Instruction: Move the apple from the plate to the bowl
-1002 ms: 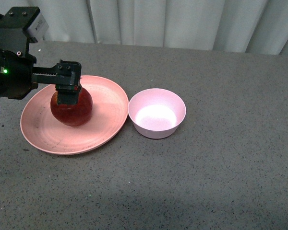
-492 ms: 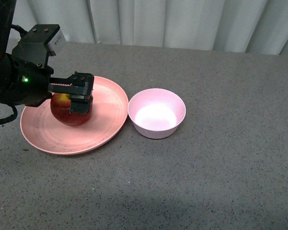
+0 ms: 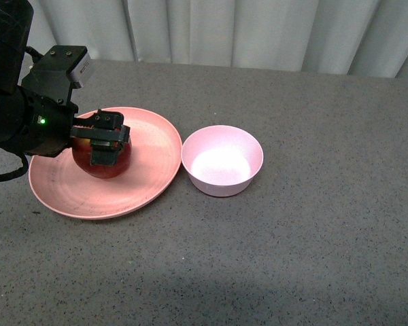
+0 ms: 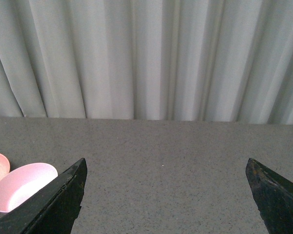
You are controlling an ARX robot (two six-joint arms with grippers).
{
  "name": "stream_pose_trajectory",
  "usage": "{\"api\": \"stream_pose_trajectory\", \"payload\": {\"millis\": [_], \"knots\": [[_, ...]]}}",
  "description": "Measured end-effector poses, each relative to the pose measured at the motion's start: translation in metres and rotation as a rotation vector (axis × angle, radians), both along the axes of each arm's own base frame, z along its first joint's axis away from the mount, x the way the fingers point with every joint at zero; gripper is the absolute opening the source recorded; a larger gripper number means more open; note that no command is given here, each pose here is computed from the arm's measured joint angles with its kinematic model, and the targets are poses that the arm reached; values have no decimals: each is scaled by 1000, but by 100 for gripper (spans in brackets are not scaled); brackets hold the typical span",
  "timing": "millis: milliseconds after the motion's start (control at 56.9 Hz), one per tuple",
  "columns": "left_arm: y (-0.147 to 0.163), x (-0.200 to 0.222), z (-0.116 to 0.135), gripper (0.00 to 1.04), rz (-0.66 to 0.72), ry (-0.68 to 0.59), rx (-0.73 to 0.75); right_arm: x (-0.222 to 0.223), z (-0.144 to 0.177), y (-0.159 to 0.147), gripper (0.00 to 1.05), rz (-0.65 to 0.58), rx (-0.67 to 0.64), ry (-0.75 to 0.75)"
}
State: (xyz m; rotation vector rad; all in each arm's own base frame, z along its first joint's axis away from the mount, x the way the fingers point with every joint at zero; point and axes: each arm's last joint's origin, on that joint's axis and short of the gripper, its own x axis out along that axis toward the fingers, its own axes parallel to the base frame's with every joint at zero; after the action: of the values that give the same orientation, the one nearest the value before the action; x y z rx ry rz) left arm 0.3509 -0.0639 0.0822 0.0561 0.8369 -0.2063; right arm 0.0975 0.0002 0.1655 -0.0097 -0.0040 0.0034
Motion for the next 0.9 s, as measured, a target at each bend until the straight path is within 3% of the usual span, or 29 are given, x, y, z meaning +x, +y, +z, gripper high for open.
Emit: {"api": "stream_pose_trajectory", "payload": {"millis": [211, 369, 510, 650, 896], "knots": [[-11, -2, 15, 71, -48, -16, -32, 0, 0, 0, 95, 0, 0, 0], [-43, -4, 43, 71, -147, -103, -46, 0, 0, 0, 95, 0, 0, 0], [-74, -9, 53, 71, -243, -134, -51, 0, 0, 0, 95, 0, 0, 0], [-113, -13, 55, 71, -340, -141, -56, 0, 0, 0, 95, 0, 0, 0], [-137, -7, 37, 71, -376, -107, -24, 0, 0, 0, 95, 0, 0, 0]]}}
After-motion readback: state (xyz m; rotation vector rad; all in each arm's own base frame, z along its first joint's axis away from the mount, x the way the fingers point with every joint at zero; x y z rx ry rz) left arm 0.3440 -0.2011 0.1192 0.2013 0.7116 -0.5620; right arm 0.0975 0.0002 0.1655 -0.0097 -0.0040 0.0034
